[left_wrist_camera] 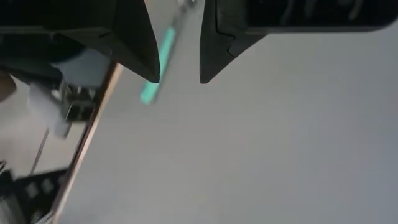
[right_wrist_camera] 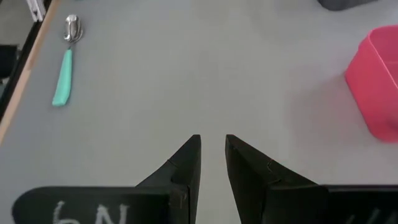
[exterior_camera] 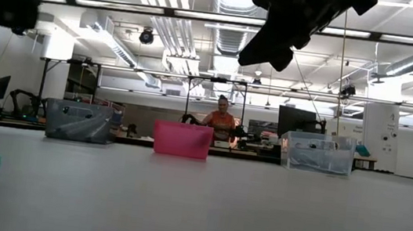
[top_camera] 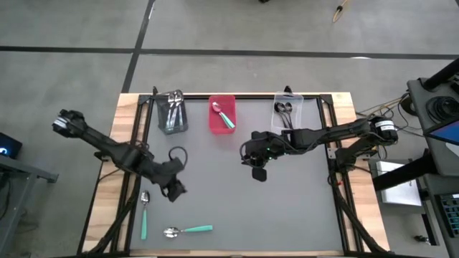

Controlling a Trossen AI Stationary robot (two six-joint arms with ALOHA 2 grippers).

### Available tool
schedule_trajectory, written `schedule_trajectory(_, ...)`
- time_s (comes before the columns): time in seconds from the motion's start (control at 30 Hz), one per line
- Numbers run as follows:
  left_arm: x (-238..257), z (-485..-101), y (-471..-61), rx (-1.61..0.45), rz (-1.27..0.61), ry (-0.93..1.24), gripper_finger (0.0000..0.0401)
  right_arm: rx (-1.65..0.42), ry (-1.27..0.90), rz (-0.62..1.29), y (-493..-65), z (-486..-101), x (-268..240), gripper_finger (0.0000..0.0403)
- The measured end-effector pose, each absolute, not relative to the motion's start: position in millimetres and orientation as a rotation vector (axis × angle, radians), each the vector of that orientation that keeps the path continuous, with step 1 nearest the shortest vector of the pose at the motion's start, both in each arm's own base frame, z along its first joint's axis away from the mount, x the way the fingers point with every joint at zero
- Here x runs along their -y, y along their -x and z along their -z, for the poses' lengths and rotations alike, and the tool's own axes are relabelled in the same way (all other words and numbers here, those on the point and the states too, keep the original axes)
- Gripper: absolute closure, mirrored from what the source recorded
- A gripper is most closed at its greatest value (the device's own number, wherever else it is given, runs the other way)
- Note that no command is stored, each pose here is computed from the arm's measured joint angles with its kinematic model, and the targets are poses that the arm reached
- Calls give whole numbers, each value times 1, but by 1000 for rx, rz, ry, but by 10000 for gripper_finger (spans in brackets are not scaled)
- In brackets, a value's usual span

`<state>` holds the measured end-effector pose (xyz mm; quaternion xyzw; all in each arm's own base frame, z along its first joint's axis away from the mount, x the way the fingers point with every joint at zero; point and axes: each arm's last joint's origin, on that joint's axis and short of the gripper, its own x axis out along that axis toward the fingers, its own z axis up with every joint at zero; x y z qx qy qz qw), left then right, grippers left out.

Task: Sort silverware by color (type)
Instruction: Put the blue spoon into the red bin

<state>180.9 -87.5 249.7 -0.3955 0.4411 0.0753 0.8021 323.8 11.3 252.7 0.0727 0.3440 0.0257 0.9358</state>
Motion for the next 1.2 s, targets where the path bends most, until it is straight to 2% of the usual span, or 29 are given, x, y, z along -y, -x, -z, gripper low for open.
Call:
schedule_trajectory(0.37, 125, -202, -189, -1502, -268, 1121, 314, -627, 42, -117, -327, -270, -11, 337)
schedule_trajectory(0.53, 143, -186, -183, -1668, -405, 1187, 314, -602, 122, -142, -328, -276, -11, 337)
schedule_trajectory(0.7, 157, -179, -173, -1691, -542, 1203, 314, -613, 187, -161, -327, -270, -10, 337)
schedule_trajectory(0.83, 168, -174, -162, -1618, -633, 1136, 314, -612, 207, -154, -327, -270, -5, 337)
schedule_trajectory(1.03, 178, -171, -141, -1648, -737, 1069, 314, -615, 195, -113, -327, -270, 9, 337)
schedule_trajectory(1.2, 175, -170, -123, -1643, -928, 997, 312, -571, 183, -78, -329, -274, 19, 337)
